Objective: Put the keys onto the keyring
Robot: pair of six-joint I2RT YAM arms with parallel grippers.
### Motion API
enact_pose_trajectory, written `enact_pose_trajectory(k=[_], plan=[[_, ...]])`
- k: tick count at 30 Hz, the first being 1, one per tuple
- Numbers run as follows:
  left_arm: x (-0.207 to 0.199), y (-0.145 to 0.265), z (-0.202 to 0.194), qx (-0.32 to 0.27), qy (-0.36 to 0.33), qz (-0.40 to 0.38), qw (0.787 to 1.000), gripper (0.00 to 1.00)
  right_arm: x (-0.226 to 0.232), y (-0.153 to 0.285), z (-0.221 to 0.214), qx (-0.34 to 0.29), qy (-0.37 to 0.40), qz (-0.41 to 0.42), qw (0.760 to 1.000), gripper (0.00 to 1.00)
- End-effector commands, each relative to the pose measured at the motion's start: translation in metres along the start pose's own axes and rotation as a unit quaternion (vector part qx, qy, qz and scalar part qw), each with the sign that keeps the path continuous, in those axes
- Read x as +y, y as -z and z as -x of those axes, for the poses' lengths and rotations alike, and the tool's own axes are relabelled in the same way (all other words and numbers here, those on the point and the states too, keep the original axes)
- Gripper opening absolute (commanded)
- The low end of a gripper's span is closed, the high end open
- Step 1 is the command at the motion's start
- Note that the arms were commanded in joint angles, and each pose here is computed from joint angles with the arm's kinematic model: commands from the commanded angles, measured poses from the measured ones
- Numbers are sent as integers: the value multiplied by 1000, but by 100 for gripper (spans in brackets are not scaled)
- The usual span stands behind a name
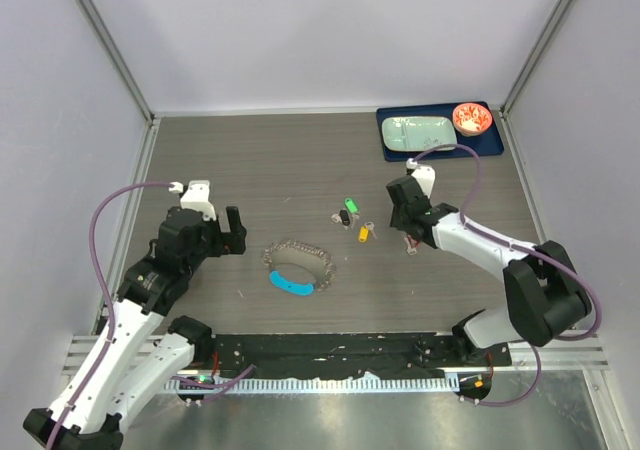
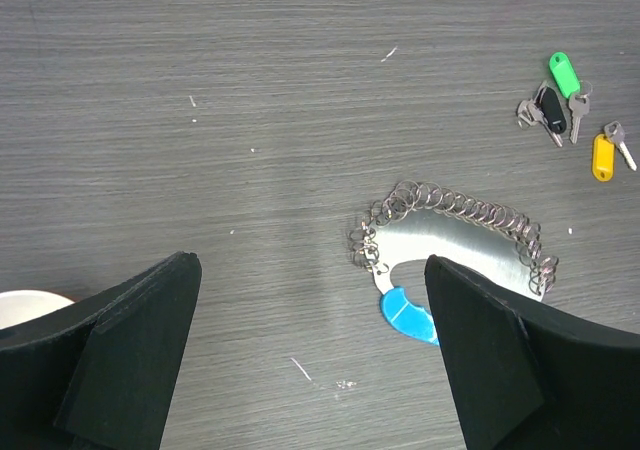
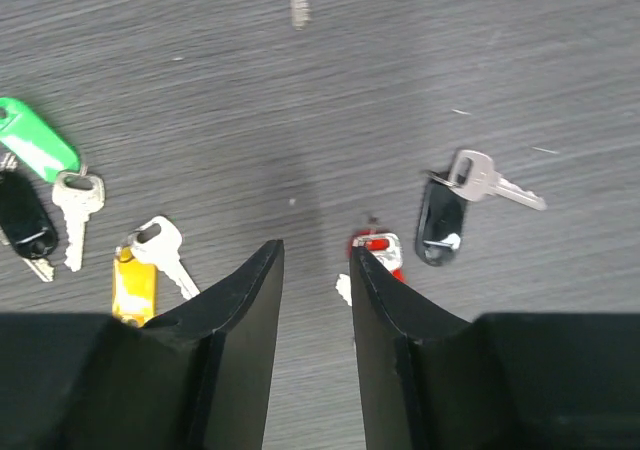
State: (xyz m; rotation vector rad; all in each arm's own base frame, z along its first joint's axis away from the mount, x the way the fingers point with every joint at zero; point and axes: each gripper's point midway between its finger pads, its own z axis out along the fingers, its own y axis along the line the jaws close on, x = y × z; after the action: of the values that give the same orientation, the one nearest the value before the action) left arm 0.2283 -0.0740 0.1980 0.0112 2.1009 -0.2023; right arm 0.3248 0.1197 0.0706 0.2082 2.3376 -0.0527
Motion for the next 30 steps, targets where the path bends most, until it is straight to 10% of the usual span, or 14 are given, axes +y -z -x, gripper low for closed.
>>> enact_pose_trajectory(k=[1, 30], plan=[[-5, 5, 12, -17, 0, -17, 1000, 100, -30, 6, 12, -22, -47, -35, 998, 38], [-13, 2, 8, -7, -6, -39, 999, 100, -35, -37, -5, 34, -106, -13, 994, 29]])
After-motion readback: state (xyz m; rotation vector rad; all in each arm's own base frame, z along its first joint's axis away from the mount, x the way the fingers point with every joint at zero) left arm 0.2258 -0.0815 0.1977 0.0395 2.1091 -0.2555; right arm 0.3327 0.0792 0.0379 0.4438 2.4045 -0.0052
